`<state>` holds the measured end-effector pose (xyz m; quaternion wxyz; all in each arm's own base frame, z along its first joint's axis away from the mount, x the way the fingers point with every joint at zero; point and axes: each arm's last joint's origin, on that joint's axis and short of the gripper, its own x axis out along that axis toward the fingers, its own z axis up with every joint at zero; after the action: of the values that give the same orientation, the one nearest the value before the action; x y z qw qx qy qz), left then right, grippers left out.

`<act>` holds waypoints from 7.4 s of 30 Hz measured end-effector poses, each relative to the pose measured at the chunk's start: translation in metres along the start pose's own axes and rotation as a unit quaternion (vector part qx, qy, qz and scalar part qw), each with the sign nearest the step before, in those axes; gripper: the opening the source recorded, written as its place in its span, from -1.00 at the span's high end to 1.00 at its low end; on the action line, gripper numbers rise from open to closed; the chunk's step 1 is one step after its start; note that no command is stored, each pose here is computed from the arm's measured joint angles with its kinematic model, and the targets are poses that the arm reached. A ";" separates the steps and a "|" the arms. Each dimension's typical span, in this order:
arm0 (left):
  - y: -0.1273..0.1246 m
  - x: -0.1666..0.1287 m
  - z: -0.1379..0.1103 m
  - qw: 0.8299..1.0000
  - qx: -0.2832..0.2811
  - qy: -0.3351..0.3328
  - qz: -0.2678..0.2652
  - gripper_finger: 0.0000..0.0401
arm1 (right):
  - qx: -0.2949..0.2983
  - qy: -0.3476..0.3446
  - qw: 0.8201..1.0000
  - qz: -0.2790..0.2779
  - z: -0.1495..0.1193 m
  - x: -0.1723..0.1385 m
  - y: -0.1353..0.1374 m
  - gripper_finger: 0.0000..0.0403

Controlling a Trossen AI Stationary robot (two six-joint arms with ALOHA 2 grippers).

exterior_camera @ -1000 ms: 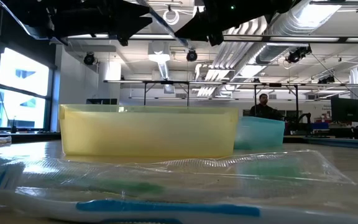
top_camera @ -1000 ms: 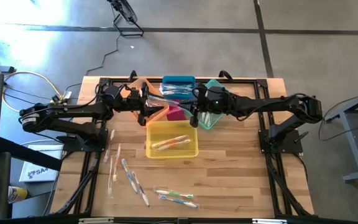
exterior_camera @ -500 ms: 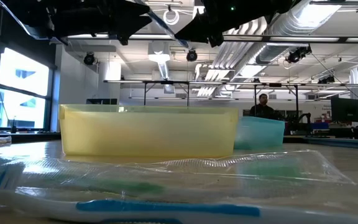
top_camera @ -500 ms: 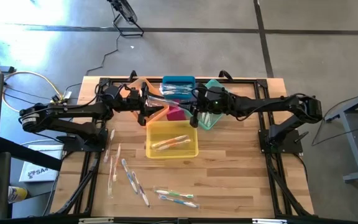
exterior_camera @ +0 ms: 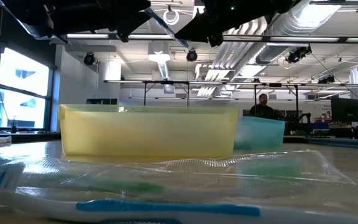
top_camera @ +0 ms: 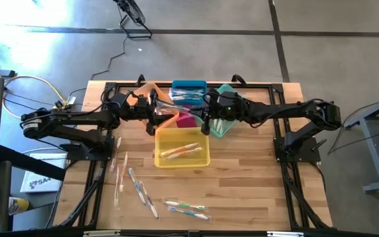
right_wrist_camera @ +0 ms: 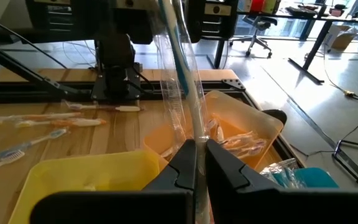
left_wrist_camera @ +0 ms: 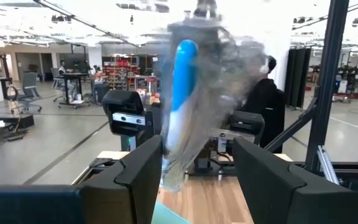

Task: Pick & Place Toothbrushes
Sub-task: Put the blue toothbrush into the blue bin, then put the purple toothbrush into the orange bin

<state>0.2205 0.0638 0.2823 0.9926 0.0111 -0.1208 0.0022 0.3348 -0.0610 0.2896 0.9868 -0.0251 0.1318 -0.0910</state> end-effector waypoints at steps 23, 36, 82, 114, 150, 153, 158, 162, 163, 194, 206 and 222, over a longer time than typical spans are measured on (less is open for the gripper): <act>0.002 0.002 -0.005 1.000 -0.003 0.011 0.008 0.65 | 0.000 0.012 1.000 0.012 -0.002 0.000 0.001 0.96; 0.002 0.002 -0.005 1.000 -0.003 0.010 0.008 0.69 | 0.000 0.024 1.000 0.015 -0.005 0.000 0.001 0.96; 0.002 0.002 -0.006 1.000 -0.004 0.011 0.008 0.90 | 0.000 0.016 1.000 0.025 -0.003 0.000 0.002 0.78; 0.052 -0.012 -0.011 0.990 -0.050 0.013 0.131 0.90 | 0.062 0.164 0.979 -0.102 -0.008 -0.053 0.013 -0.45; 0.142 0.035 -0.087 0.921 -0.192 0.107 0.320 0.89 | -0.001 0.184 0.976 0.120 -0.010 -0.063 0.079 0.98; 0.147 0.038 -0.098 0.914 -0.207 0.118 0.327 0.89 | 0.000 0.180 0.976 0.121 -0.009 -0.062 0.079 0.98; 0.154 0.047 -0.105 0.908 -0.228 0.116 0.332 0.89 | 0.000 0.180 0.976 0.121 -0.009 -0.062 0.079 0.98; 0.157 0.049 -0.109 0.901 -0.232 0.133 0.341 0.88 | 0.000 0.180 0.976 0.121 -0.009 -0.062 0.079 0.98; 0.158 0.050 -0.109 0.900 -0.233 0.136 0.344 0.86 | 0.001 0.180 0.976 0.121 -0.009 -0.062 0.079 0.98; 0.157 0.049 -0.110 0.911 -0.185 0.165 0.329 0.04 | 0.004 0.175 0.977 0.121 -0.008 -0.062 0.079 0.97; 0.150 0.052 -0.107 0.921 -0.165 0.174 0.306 0.54 | 0.000 0.161 0.983 0.093 -0.004 -0.065 0.074 0.98; 0.093 0.005 -0.061 0.959 -0.074 0.130 0.239 0.99 | 0.061 0.012 0.996 0.066 -0.034 -0.130 0.036 0.98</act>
<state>0.2398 0.1579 0.2262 0.9682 -0.0925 0.0106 0.2321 0.2090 -0.0026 0.2871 0.9886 0.0453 0.1393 -0.0340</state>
